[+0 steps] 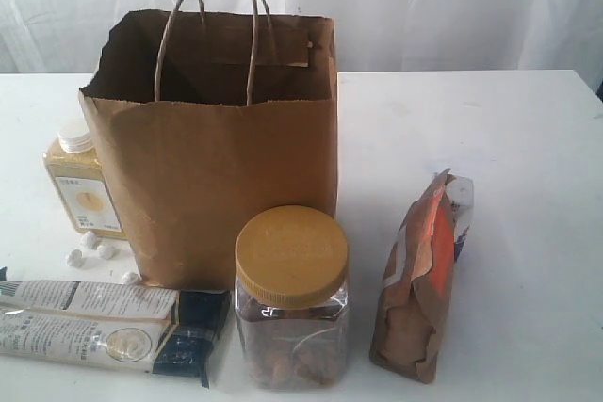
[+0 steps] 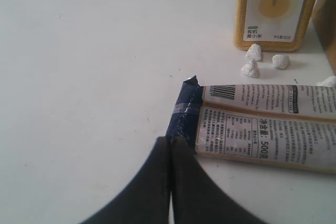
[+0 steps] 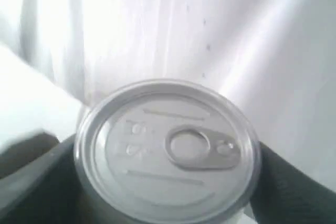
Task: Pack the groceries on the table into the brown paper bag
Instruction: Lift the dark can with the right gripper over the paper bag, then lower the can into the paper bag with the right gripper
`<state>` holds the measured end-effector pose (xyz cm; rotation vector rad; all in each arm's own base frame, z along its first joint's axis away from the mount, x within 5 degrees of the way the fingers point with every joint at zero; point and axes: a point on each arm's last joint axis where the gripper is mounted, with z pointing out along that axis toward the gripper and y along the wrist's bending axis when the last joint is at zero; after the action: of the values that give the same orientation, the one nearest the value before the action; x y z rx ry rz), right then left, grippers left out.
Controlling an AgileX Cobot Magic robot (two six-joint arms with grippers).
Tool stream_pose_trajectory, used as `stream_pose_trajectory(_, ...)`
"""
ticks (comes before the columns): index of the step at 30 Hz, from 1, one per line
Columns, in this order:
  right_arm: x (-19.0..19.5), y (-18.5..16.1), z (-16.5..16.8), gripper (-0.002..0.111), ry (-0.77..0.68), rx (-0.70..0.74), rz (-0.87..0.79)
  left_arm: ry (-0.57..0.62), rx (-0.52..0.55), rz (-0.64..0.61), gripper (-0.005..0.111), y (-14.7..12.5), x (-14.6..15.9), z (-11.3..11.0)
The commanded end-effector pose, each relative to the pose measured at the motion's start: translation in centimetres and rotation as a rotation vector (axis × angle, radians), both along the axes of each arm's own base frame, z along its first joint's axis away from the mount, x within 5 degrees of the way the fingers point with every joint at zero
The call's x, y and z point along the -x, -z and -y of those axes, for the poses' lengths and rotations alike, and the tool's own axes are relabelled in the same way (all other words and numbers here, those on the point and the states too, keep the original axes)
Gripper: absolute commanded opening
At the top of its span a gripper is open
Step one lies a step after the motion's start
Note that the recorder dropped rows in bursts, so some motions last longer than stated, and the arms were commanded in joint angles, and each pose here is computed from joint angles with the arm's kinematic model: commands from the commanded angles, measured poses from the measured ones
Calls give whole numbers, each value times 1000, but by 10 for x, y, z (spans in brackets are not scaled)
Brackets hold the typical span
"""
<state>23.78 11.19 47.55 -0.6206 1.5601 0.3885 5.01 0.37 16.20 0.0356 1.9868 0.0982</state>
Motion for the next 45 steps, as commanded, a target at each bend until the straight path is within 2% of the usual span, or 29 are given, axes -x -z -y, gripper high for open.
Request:
stream_pose_trajectory(1, 2, -14, -10, 30, -102, -163, -8, -1, 5, 6, 0, 0, 0, 0)
stream_pose_trajectory(9, -18, 4, -47, 30, -246, -242, -63, -1, 5, 6, 0, 0, 0, 0)
stream_pose_trajectory(17, -34, 28, -86, 30, -340, -185, -96, -1, 5, 6, 0, 0, 0, 0)
stream_pose_trajectory(27, -46, 47, -98, 30, -340, -148, -140, -1, 5, 6, 0, 0, 0, 0)
stream_pose_trajectory(35, -45, 61, -97, 30, -367, 102, -88, -1, 5, 6, 0, 0, 0, 0)
stream_pose_trajectory(42, -46, 70, -93, 30, -350, 217, -115, -1, 5, 6, 0, 0, 0, 0)
stream_pose_trajectory(45, -46, 71, -93, 30, -344, 222, -133, -1, 5, 6, 0, 0, 0, 0)
